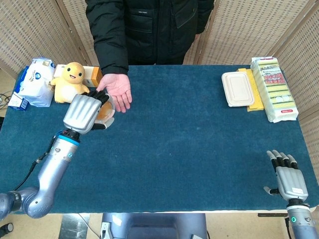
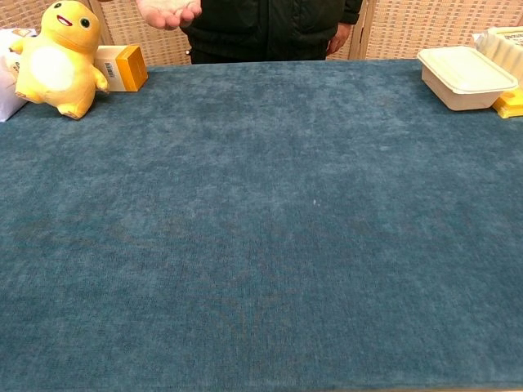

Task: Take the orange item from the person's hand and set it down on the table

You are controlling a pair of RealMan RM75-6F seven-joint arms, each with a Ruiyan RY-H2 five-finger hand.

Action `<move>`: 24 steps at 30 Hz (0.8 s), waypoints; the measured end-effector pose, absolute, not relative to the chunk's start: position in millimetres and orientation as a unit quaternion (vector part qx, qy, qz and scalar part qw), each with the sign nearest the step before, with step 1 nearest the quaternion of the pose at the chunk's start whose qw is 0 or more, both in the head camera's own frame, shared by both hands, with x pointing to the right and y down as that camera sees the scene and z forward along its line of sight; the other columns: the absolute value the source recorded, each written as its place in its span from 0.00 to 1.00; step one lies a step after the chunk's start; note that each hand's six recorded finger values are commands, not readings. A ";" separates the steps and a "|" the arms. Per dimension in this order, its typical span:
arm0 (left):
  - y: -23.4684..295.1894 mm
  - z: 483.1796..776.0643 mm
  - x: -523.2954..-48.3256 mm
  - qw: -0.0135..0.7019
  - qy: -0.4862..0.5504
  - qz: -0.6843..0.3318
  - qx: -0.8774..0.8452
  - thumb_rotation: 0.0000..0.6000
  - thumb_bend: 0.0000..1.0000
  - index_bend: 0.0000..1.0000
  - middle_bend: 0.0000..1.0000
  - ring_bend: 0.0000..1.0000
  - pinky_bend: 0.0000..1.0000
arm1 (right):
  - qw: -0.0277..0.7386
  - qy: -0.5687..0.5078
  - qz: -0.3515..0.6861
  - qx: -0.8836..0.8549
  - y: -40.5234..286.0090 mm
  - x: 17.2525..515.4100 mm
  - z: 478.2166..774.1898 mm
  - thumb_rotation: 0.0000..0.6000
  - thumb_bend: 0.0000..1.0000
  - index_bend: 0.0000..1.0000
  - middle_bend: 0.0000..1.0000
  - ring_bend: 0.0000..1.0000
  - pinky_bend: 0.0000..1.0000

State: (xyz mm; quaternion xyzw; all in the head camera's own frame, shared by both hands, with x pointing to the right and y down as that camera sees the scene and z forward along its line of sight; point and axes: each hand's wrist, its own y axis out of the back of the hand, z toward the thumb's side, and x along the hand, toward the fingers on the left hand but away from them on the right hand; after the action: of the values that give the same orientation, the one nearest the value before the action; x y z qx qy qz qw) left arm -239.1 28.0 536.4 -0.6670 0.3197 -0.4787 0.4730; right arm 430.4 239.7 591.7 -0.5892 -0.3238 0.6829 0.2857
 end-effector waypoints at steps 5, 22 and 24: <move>31.0 580.8 -251.7 0.451 0.301 -0.499 -0.676 1.00 0.37 0.42 0.52 0.45 0.52 | 0.282 -0.317 0.686 -0.591 242.4 429.4 594.5 1.00 0.07 0.04 0.07 0.08 0.04; 52.6 701.1 -234.1 0.399 0.248 -0.534 -0.703 1.00 0.37 0.42 0.52 0.45 0.53 | 0.265 -0.297 0.704 -0.588 244.7 433.2 608.7 1.00 0.07 0.04 0.07 0.09 0.04; 55.2 707.6 -230.4 0.399 0.247 -0.533 -0.704 1.00 0.33 0.41 0.50 0.43 0.51 | 0.265 -0.297 0.705 -0.587 244.5 434.0 608.2 1.00 0.07 0.04 0.08 0.09 0.04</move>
State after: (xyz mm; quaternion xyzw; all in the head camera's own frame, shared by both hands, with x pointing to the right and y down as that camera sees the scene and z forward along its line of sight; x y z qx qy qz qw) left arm -230.4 55.2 707.6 -0.7044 0.2468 -0.5327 0.3989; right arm 434.0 244.5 608.2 -0.5874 -0.2972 0.7047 0.2648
